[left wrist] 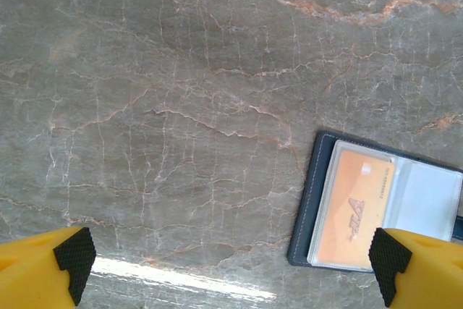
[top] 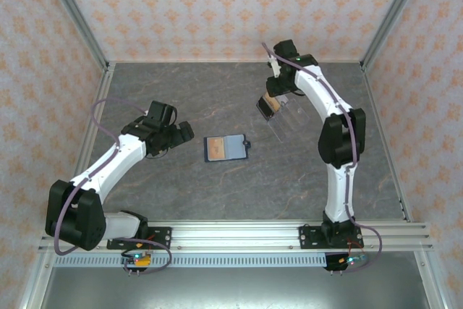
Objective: Take the credit cards out of the card holder
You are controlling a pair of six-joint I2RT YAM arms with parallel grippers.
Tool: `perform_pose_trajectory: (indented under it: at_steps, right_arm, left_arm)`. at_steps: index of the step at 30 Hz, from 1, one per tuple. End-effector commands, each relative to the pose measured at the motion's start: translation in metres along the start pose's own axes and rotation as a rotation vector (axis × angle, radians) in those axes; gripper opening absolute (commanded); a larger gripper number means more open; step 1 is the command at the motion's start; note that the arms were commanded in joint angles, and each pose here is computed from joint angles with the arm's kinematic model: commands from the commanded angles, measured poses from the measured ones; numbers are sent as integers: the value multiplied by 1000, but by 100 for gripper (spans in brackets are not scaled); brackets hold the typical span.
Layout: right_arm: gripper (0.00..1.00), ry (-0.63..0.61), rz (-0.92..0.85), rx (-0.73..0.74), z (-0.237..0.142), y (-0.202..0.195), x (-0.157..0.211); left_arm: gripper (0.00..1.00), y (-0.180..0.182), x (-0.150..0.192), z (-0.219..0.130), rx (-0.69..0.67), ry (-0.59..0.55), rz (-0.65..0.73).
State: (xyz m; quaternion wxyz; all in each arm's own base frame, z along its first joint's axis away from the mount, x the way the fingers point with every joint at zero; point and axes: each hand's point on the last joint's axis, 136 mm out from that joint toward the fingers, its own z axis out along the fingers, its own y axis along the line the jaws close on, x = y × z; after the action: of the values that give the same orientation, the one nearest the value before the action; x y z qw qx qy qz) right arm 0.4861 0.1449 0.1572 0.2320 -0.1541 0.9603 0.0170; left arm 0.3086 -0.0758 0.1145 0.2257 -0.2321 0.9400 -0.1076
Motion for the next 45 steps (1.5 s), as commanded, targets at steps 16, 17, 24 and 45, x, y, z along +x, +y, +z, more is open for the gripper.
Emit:
perform_pose_trajectory:
  at_steps: [16,17,24,45]
  right_arm:
    - [59,29,299,-307,-26,192,85]
    - [59,48,295,-302,-20,201,91]
    - [52,155,227,-268,24,239,119]
    - [29,295,159,-89,80,221,160]
  left_arm:
    - [100,9,0,7,-14,-9,-69]
    - [100,10,1,7,-16,-8,-70]
    - [100,9,2,9,-15,2,-66]
    - [98,-21,15,24,143,97,-57]
